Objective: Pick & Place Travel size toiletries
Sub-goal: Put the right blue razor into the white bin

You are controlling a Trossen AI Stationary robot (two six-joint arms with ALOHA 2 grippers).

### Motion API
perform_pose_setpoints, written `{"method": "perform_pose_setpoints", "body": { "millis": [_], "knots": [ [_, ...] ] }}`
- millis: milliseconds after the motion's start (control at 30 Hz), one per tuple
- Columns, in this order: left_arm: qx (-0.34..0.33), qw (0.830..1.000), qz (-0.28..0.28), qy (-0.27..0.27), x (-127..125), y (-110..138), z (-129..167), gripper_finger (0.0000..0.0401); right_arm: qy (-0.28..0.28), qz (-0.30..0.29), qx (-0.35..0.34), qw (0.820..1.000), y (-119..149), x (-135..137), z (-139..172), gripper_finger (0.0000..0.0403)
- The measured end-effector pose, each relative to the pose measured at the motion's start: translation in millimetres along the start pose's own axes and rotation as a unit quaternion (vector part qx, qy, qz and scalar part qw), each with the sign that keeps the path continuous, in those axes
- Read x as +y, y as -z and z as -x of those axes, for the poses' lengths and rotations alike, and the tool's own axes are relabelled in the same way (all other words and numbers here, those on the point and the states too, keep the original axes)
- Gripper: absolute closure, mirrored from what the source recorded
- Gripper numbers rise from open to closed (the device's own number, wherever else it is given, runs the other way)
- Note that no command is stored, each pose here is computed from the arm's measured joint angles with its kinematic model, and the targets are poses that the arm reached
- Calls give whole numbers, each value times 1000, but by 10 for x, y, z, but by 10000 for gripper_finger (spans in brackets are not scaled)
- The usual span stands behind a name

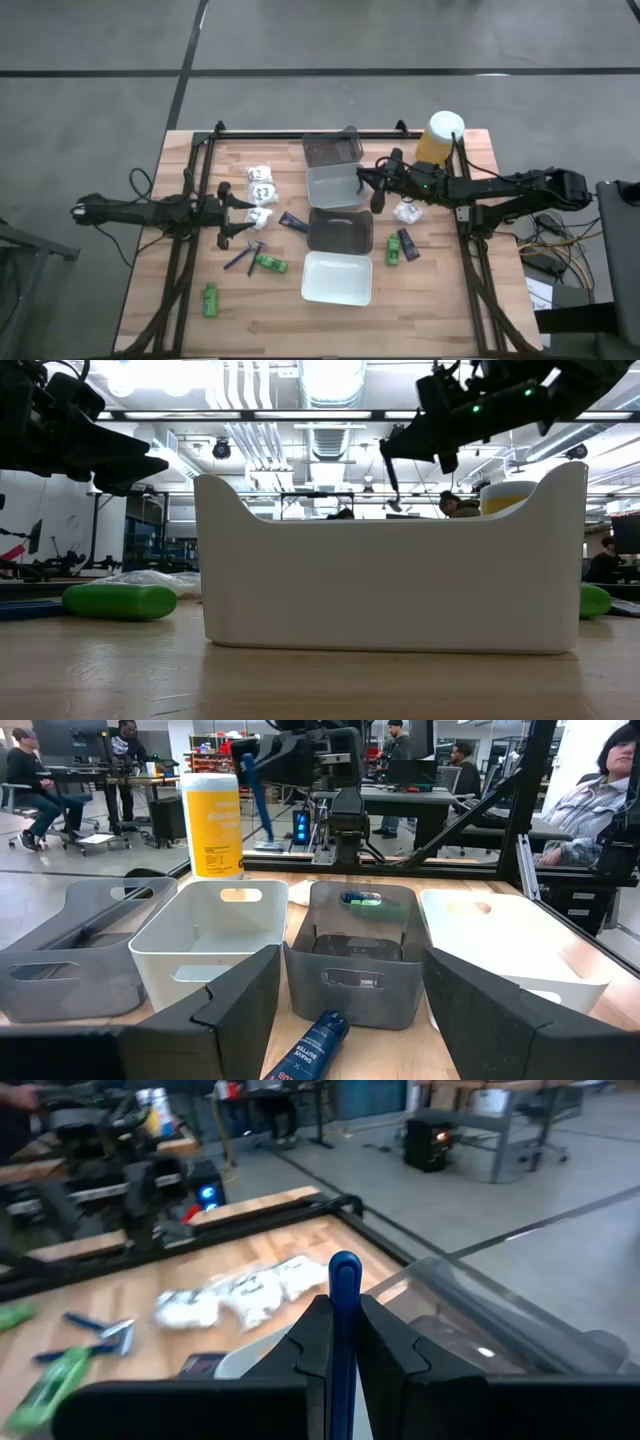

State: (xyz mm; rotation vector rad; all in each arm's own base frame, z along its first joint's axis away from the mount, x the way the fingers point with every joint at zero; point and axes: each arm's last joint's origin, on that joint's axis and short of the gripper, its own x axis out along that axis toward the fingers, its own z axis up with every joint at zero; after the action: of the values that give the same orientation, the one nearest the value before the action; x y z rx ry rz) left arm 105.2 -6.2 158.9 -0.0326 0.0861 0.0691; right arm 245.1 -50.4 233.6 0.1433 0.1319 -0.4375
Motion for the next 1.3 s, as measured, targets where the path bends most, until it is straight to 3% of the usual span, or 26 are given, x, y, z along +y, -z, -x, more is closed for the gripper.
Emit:
{"method": "perform_pose_setpoints", "body": {
  "millis": [633,1000,1300],
  "knots": [
    [0,1000,0,0,0,0,0,151,-3,-20,-24,1000,63,8,-147,380],
    [0,1000,0,0,0,-1,0,151,-114,-10,-6,993,94,205,-102,380],
    [0,1000,0,0,0,-1,0,151,-186,2,4,983,154,539,26,380]
  ]
}}
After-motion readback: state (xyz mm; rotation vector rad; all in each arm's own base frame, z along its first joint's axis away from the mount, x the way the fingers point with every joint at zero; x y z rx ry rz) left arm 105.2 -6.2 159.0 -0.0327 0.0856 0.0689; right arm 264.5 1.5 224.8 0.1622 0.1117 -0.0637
